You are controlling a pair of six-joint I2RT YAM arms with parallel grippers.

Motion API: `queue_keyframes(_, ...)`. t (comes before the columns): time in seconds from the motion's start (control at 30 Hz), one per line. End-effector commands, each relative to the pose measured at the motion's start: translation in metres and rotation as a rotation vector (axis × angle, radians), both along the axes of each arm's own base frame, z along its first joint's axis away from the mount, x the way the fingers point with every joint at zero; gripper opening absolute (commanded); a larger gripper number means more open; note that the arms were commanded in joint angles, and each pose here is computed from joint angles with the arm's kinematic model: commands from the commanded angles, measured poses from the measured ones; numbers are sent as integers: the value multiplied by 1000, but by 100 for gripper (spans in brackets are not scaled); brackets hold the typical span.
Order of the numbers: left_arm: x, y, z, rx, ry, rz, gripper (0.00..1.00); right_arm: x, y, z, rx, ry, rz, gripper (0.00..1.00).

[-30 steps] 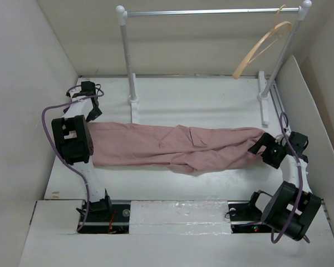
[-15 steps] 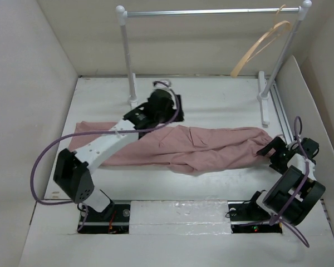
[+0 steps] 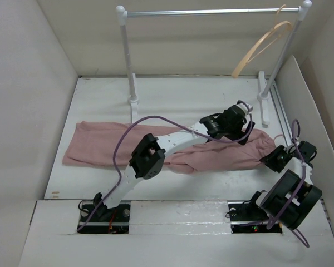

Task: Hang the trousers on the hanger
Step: Fold the trousers at the center of the board.

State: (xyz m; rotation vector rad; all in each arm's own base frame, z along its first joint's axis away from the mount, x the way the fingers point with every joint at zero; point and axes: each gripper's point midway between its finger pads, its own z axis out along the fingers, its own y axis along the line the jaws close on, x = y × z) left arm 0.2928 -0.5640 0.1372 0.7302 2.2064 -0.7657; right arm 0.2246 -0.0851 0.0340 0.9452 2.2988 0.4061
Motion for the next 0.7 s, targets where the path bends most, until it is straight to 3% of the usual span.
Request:
queue_keyframes(0.0,22,-20,14,-46,-93,-61,86,0,-4,2,-24,5,16,27)
queue_keyframes(0.27,38,-43,-32,-51,-135,-70,87,3,-6,9,-42,2,63,13)
queue_keyframes(0.37,51,-34,-56,14,-159,-3,74,1,-5,14,-45,3,60,9)
queue_keyframes(0.4,55,-30,-65,39,-162,22,64,-2,-3,14,-41,12,60,9)
queue_keyframes(0.5,71,-18,-63,64,-194,138,61,-6,-1,17,-50,10,60,24)
queue_keyframes(0.53,73,-16,-59,58,-200,160,62,-7,-1,17,-53,11,65,44)
queue_keyframes(0.6,73,-19,-34,-7,-216,170,70,-9,1,20,-54,15,75,70)
queue_keyframes(0.63,70,-22,-21,-43,-217,156,73,-8,1,23,-59,11,83,92)
queue_keyframes(0.67,69,-25,-7,-82,-218,156,76,-9,2,24,-59,11,90,99)
